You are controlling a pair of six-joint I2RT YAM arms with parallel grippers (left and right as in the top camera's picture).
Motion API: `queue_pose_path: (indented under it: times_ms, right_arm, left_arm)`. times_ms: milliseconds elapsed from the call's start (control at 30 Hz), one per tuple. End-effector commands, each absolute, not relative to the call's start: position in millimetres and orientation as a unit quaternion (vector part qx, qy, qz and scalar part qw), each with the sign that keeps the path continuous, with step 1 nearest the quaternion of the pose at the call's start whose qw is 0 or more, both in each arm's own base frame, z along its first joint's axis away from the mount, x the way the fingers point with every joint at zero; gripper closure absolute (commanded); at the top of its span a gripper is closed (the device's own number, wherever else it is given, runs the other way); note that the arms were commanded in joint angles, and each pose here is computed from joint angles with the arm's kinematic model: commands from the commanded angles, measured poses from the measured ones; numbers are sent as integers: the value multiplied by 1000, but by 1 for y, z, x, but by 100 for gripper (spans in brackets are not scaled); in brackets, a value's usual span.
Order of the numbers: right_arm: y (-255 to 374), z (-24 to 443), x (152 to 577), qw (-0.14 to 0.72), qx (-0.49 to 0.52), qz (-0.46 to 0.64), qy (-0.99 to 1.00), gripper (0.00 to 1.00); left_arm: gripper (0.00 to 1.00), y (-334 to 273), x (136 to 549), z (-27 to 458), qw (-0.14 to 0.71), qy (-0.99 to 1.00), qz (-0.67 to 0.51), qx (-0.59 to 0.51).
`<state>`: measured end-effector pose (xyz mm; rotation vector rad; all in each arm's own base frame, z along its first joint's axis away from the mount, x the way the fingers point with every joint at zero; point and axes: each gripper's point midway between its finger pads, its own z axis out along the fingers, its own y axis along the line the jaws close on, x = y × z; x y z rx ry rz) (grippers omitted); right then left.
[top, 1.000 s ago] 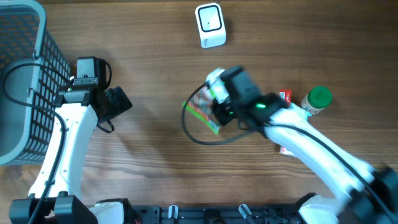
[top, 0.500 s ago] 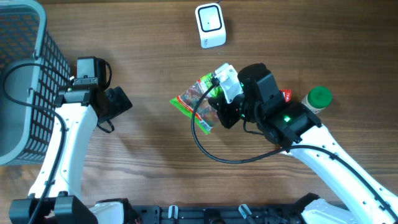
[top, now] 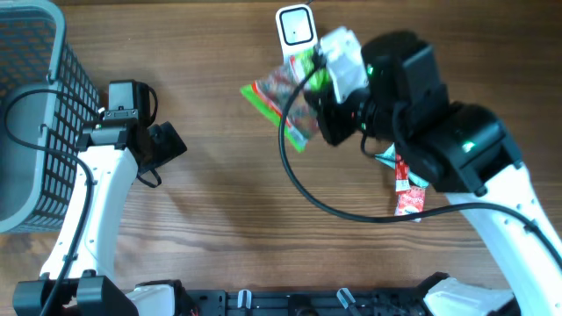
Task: Scan the item barcode
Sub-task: 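Lift the gummy bag and carry it toward the scanner, then hold the gummy bag before the white scanner window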
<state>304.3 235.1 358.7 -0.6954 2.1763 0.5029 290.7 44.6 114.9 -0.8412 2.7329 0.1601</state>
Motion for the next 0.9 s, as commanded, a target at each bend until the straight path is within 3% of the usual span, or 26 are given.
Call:
queue_pose_path:
  times_ms: [0,200,333,600,867]
  right_arm:
    - [219,391,334,440,-245,124,855,96]
    - [224,379,386,467,-279,28,839,96]
    - [230,342,432,457,-322,-70,826,96]
    - [276,280,502,468,-401,-122,778,96]
    - [279,251,587,534,-378,-290,698,96]
  left_arm:
    - [0,46,294,120,146,944,53,-290]
    - [0,46,294,120,146,944,53,-290]
    - [0,46,294,120,146,944,53,-290]
    - [0,46,294,120,146,944,53,-290]
    - [0,46,294,120,146,944,53,-290]
